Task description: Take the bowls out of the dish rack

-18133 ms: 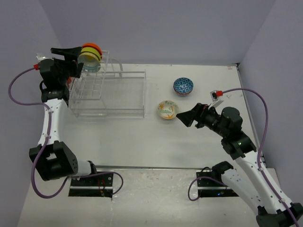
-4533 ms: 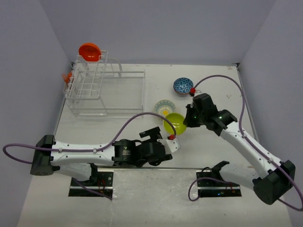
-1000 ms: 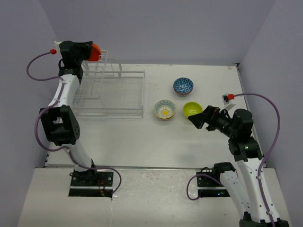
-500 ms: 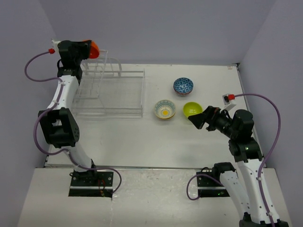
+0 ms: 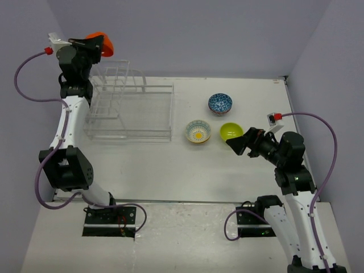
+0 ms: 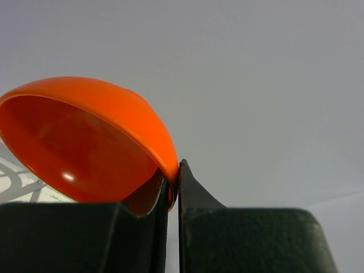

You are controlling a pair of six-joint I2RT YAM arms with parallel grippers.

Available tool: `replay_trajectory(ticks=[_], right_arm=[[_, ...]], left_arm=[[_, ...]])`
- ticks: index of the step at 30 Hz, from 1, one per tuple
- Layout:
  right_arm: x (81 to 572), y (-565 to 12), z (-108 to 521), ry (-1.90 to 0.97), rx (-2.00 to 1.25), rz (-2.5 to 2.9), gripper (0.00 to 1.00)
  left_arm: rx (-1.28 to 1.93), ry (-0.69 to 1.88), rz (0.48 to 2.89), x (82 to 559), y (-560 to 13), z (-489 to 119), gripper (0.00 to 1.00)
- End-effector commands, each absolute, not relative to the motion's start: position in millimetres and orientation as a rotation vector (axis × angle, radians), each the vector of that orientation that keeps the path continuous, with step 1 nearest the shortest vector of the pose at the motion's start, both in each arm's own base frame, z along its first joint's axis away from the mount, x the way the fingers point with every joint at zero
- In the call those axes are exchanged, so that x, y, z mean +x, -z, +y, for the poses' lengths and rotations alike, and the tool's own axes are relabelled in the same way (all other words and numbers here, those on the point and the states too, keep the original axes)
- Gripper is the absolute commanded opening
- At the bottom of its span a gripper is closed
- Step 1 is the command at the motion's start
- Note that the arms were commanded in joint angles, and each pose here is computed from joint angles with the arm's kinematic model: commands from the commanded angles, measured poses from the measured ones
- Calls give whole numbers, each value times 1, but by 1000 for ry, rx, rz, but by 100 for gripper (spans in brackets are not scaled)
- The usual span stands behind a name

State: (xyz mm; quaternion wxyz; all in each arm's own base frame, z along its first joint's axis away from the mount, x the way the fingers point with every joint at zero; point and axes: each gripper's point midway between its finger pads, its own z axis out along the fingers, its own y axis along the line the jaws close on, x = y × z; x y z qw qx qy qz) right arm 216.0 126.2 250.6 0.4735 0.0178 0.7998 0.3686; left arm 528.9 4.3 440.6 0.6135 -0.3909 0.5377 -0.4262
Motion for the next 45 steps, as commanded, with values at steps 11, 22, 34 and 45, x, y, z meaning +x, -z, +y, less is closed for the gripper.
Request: replay_trajectory(ticks=[11, 22, 34, 45], right_arm=[[202, -346, 72, -642, 272, 1684, 99], [189, -313, 121, -743, -76, 2028, 99], [155, -194, 167, -492, -400, 2531, 98], [149, -163, 181, -394, -468, 2620, 0]], left_arm=[[543, 572, 1379, 288, -442, -275, 0], [1566, 318, 1403, 91, -214, -367, 0], [2004, 306, 1173, 51, -166, -362, 0], [2056, 220, 1261, 57, -152, -357, 0]])
